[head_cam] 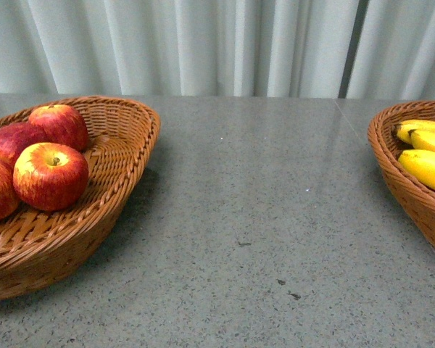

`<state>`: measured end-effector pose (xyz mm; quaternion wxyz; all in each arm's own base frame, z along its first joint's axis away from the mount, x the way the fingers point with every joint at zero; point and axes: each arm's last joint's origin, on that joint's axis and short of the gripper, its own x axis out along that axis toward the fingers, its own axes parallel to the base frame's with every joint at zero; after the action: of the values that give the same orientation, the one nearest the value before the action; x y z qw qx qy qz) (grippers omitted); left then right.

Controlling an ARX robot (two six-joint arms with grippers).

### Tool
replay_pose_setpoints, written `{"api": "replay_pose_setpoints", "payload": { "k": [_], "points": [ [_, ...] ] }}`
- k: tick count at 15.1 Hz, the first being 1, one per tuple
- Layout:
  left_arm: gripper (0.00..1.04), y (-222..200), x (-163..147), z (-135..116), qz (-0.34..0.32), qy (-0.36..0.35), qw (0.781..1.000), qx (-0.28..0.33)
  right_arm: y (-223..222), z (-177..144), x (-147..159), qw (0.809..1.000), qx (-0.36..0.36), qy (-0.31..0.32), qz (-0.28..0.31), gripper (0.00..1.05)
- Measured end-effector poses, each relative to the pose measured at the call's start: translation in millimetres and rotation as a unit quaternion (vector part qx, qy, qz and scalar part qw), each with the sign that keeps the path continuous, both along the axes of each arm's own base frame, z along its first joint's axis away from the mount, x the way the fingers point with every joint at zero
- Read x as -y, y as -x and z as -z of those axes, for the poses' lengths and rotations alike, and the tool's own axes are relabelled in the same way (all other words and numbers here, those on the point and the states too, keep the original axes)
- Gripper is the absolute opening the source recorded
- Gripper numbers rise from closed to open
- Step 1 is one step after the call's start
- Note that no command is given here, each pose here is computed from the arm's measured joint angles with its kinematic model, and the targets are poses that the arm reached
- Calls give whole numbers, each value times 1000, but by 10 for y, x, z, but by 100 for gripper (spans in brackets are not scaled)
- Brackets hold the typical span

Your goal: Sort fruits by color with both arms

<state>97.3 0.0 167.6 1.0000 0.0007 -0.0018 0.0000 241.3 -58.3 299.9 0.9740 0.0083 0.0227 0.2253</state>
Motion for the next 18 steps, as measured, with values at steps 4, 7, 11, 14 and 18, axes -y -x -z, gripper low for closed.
{"api": "replay_pose_setpoints", "payload": {
  "k": [4, 7, 11, 14, 18],
  "points": [
    [98, 0, 0, 0, 0, 0, 1000, 0, 590, 437, -247, 975, 30, 6, 220, 53],
    [98, 0, 0, 0, 0, 0, 1000, 0, 755, 753, -374, 975, 16, 7, 223, 18],
    [98, 0, 0, 0, 0, 0, 1000, 0, 953, 994, -477, 974, 18, 8, 225, 2],
    [98, 0, 0, 0, 0, 0, 1000, 0, 1060, 1094, -590, 975, 22, 8, 223, 2],
    [98, 0, 0, 0, 0, 0, 1000, 0, 1169, 1205, -583, 974, 21, 9, 225, 2]
  ]
}}
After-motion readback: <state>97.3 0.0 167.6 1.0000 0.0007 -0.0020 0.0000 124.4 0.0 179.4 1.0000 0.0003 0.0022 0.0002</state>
